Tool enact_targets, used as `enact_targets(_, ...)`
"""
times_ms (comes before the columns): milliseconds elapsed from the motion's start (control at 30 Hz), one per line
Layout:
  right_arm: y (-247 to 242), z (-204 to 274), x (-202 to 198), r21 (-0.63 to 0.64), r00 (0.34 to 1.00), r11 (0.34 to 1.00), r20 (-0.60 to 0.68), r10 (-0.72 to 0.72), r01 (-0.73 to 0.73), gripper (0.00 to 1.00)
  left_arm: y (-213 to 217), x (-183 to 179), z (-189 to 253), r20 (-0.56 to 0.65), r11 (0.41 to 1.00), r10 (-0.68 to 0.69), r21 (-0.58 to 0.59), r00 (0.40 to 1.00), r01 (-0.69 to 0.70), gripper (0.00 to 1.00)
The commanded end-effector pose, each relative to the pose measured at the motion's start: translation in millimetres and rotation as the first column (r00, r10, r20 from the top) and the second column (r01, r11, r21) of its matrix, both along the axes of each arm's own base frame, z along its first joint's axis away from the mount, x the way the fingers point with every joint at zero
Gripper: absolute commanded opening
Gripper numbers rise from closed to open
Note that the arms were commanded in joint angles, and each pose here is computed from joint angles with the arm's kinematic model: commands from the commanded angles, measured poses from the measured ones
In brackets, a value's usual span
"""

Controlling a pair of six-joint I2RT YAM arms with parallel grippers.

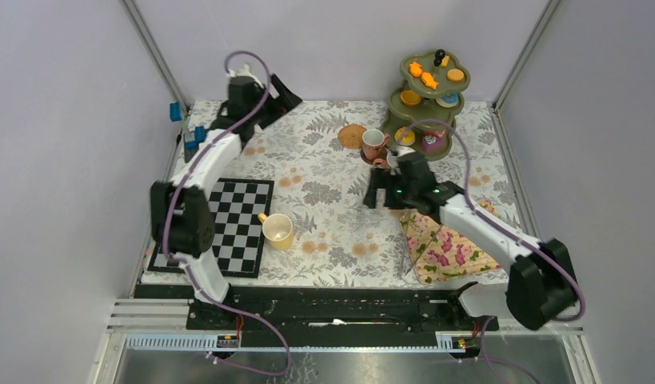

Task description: Serve the afternoon tea

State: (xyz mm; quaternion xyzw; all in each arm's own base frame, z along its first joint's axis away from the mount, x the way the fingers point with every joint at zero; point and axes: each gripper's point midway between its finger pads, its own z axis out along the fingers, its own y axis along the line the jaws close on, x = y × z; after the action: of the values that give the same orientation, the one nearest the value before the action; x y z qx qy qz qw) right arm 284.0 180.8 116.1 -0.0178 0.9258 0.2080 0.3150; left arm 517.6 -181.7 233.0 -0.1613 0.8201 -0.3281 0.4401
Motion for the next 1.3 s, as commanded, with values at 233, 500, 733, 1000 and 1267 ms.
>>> enact_targets(233,189,38,-8,0.054,0.986,0.987,0.088,0.143,-0.148,1.0,64,-87,77,0.219,0.958,0.013,0.278,0.976,-0.075,0.99)
enact_targets(500,240,18,-38,-0.037,0.971,0.972,0.062,0.233,-0.231,0.9,73,-97,66,0.229,0.951,0.048,0.287,0.972,-0.115,0.99)
enact_targets(733,249,-9,-41,-0.249,0.966,0.944,0.085,0.245,-0.217,0.63,66,-101,71,0.217,0.959,0.029,0.27,0.976,-0.088,0.99)
enact_targets(1000,241,0,-28,-0.325,0.968,0.937,0.16,0.191,-0.131,0.03,79,-104,77,0.221,0.932,0.088,0.327,0.971,-0.159,0.99)
enact_targets(1267,194,48,42,-0.288,0.964,0.957,0.262,0.038,0.04,0.0,80,-105,80,0.228,0.915,0.088,0.367,0.97,-0.169,0.99)
